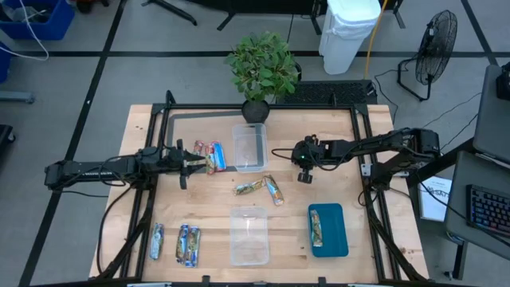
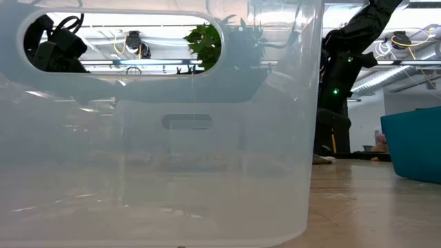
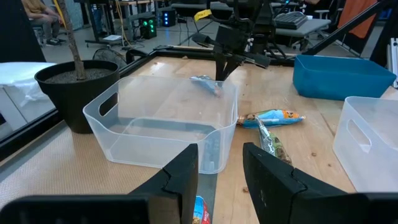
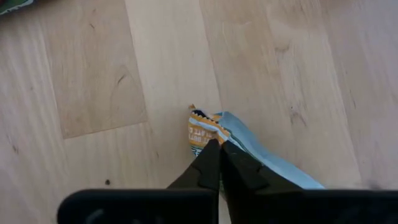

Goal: Pick and place Granola Bars by type
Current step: Put the yellow granola bar into the blue bin

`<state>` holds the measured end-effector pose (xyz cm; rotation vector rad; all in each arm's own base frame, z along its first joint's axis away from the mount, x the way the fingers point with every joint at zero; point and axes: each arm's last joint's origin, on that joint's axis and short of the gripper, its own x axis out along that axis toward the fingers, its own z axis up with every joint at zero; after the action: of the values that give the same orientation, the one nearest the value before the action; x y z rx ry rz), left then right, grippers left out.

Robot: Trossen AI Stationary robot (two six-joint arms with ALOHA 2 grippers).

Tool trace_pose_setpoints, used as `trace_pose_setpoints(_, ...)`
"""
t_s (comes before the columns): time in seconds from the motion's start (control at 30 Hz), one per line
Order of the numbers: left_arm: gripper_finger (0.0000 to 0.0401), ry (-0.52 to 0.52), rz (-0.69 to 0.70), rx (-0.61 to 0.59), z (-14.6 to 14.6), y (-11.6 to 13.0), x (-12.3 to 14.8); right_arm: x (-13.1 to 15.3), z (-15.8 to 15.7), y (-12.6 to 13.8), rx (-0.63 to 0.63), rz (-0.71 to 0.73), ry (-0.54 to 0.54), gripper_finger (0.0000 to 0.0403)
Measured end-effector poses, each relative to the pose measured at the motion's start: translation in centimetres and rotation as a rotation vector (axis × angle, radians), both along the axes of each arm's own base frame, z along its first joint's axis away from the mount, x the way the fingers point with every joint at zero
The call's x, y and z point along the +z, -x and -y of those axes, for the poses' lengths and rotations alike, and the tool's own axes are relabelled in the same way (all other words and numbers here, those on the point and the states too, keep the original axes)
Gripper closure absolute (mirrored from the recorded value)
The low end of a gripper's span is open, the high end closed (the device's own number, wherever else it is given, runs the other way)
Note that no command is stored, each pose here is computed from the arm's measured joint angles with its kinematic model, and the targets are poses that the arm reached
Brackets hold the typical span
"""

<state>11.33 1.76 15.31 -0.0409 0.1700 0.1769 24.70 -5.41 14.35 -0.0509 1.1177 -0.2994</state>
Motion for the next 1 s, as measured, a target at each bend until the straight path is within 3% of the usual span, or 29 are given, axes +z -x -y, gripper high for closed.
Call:
trace_pose_setpoints(0.37,0.027,0.0,0.0,0.001,0.0,0.0,0.0,0.9,-0.2,0.1,0.006,0.044,0.008,0.0402)
trace_pose_setpoints(0.67,0.027,0.0,0.0,0.0,0.0,0.0,0.0,5.1,-1.7,1.2,0.046,0.23,0.028,0.0403)
trace_pose_setpoints(1.0,0.027,0.0,0.0,0.0,0.0,0.0,0.0,10.0,-5.0,3.7,0.096,0.492,-0.035,0.0403)
